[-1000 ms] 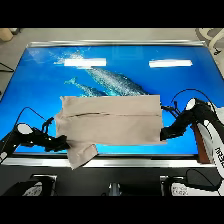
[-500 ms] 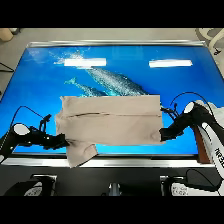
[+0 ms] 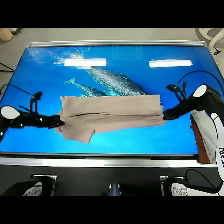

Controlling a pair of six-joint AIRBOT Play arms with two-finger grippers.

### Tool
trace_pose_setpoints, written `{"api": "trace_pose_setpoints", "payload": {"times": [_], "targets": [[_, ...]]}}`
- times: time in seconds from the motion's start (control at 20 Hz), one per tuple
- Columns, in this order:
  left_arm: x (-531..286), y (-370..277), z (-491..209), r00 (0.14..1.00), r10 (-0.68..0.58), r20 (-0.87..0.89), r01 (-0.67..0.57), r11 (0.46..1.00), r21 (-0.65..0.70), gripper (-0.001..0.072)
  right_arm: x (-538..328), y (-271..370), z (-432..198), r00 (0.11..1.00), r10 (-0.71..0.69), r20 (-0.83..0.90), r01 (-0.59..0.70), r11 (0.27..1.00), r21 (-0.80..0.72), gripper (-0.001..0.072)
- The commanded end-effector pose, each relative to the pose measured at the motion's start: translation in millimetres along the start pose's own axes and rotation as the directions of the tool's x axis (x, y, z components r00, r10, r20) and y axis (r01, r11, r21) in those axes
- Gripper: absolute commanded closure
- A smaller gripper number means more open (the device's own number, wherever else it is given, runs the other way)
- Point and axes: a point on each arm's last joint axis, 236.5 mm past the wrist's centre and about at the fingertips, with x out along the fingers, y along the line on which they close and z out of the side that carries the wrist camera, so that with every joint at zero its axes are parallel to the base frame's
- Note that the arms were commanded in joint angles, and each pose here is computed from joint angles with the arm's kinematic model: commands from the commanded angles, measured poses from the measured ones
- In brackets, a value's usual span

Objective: Fold the shirts.

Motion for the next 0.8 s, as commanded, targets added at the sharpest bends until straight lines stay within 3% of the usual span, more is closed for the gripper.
{"api": "trace_pose_setpoints", "payload": {"times": [0.0, 0.3, 0.55, 0.6, 0.65, 0.7, 0.75], "targets": [[-4.1, -1.7, 60.3, 0.998, 0.012, 0.064, -0.013, 1.000, 0.018, 0.0684, -25.7, -25.4, 57.5, 0.970, -0.120, 0.209, 0.123, 0.992, 0.000, 0.0699], [33.5, 14.5, 124.5, 0.999, 0.013, 0.041, -0.013, 1.000, -0.014, 0.0683, 15.0, -45.0, 91.1, 0.950, -0.094, 0.297, 0.073, 0.994, 0.081, 0.0698], [77.7, 30.6, 117.3, 0.999, 0.006, -0.053, -0.012, 0.993, -0.115, 0.0677, 60.3, -43.9, 87.5, 0.964, -0.009, 0.266, -0.033, 0.988, 0.152, 0.0694], [83.7, 28.9, 115.1, 0.998, -0.009, -0.065, 0.000, 0.991, -0.134, 0.0589, 60.6, -41.5, 91.2, 0.959, 0.004, 0.282, -0.048, 0.988, 0.149, 0.0656], [85.5, 25.8, 114.9, 0.998, -0.024, -0.066, 0.014, 0.990, -0.143, 0.0386, 57.7, -38.0, 95.7, 0.954, 0.018, 0.300, -0.061, 0.989, 0.135, 0.0479], [82.7, 24.9, 116.8, 0.998, -0.027, -0.061, 0.018, 0.989, -0.144, 0.0117, 51.6, -35.1, 99.1, 0.951, 0.027, 0.307, -0.064, 0.992, 0.110, 0.0183], [75.6, 24.2, 119.9, 0.998, -0.030, -0.057, 0.022, 0.990, -0.136, 0.0099, 42.9, -34.1, 101.7, 0.952, 0.023, 0.306, -0.047, 0.996, 0.072, 0.0040]]}}
